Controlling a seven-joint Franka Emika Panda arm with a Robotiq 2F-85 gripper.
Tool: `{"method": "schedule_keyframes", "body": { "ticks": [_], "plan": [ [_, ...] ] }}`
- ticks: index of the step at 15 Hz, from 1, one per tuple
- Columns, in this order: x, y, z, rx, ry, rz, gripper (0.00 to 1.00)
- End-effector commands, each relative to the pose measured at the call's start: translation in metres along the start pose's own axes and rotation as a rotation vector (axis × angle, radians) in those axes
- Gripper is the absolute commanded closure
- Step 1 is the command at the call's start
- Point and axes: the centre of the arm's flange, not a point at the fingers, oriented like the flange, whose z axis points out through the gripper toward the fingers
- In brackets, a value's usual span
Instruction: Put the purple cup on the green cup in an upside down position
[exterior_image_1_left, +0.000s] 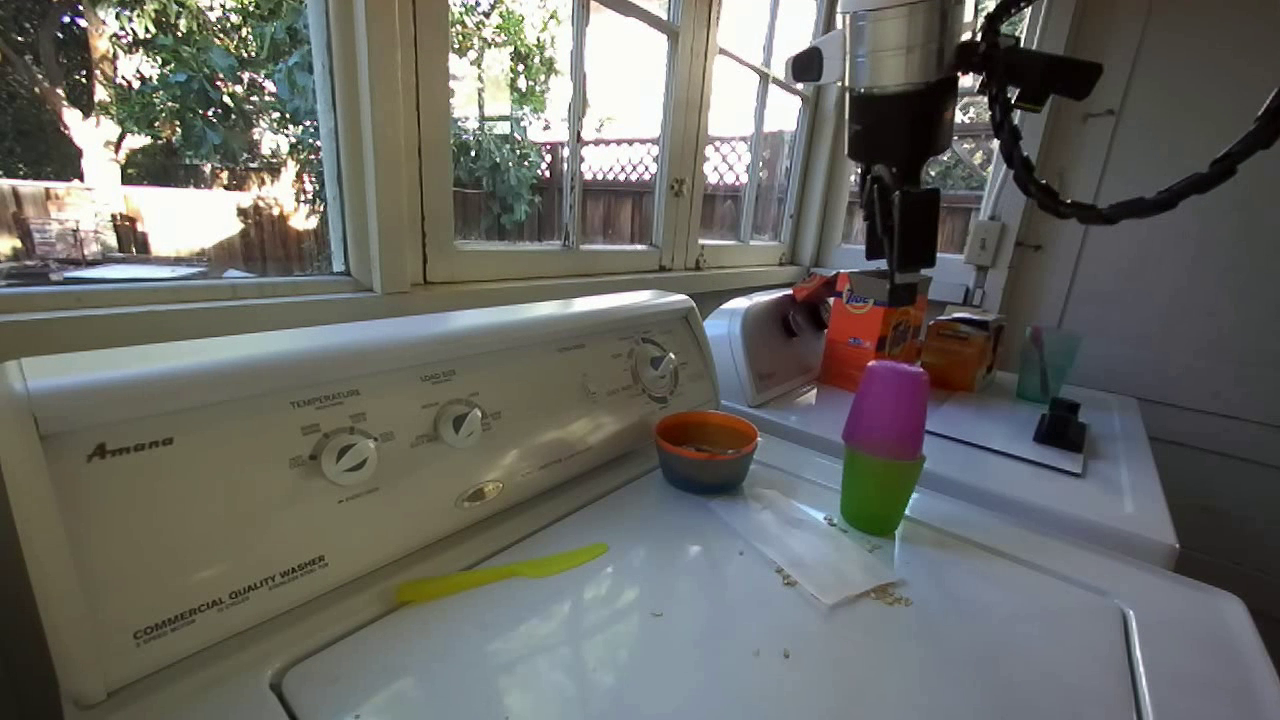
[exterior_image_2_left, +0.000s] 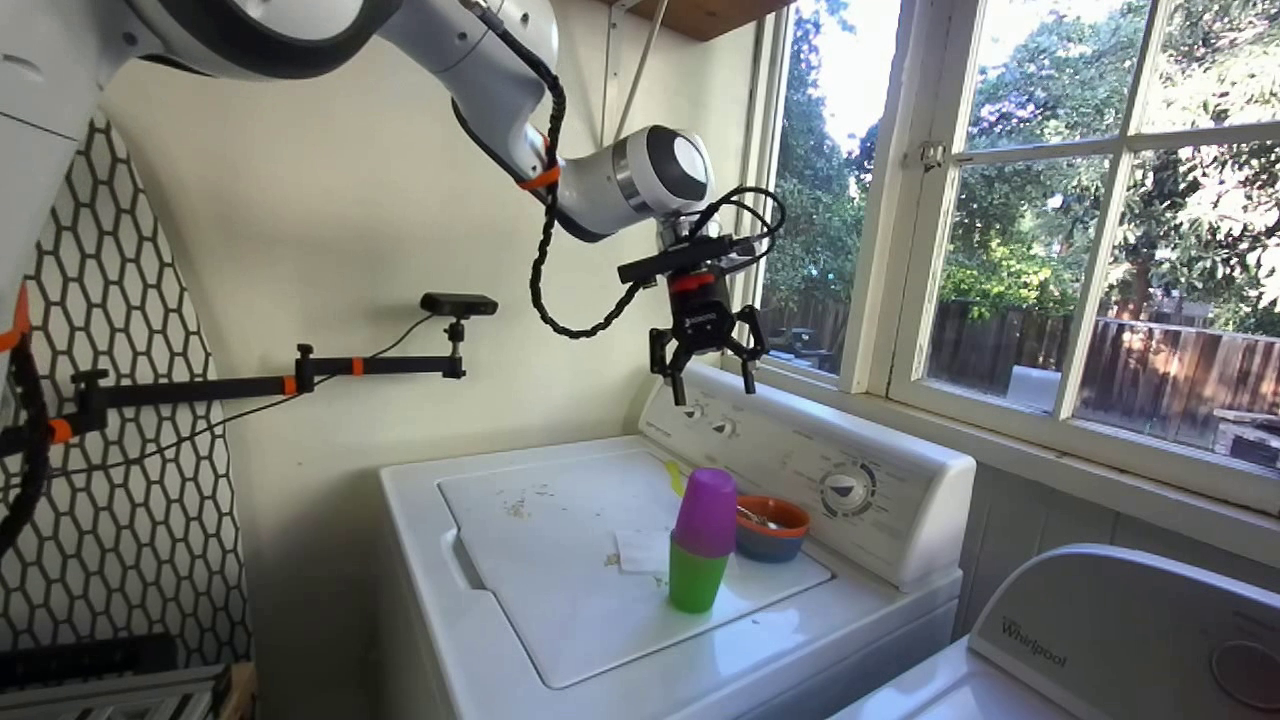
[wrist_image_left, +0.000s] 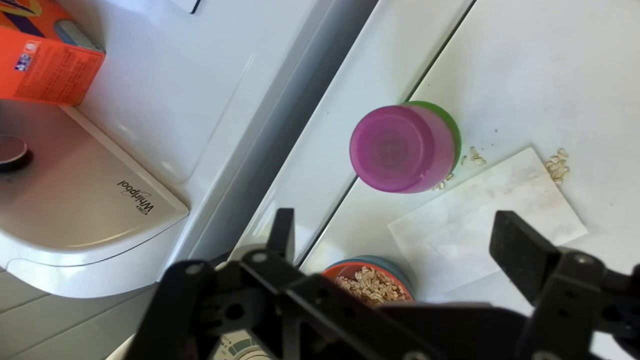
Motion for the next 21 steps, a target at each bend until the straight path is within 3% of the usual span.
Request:
{"method": "schedule_keyframes", "body": {
  "ticks": [1, 12, 13, 21],
  "plan": [
    [-0.034, -0.006, 0.01, 0.024, 0.043, 0.043, 0.0],
    [-0.061, -0.002, 0.012, 0.068, 0.202, 0.095, 0.0],
    [-0.041, 0.007, 0.008, 0.052, 0.171, 0.08, 0.0],
    [-0.041, 0.007, 0.009, 0.052, 0.173, 0.081, 0.0]
  ]
}}
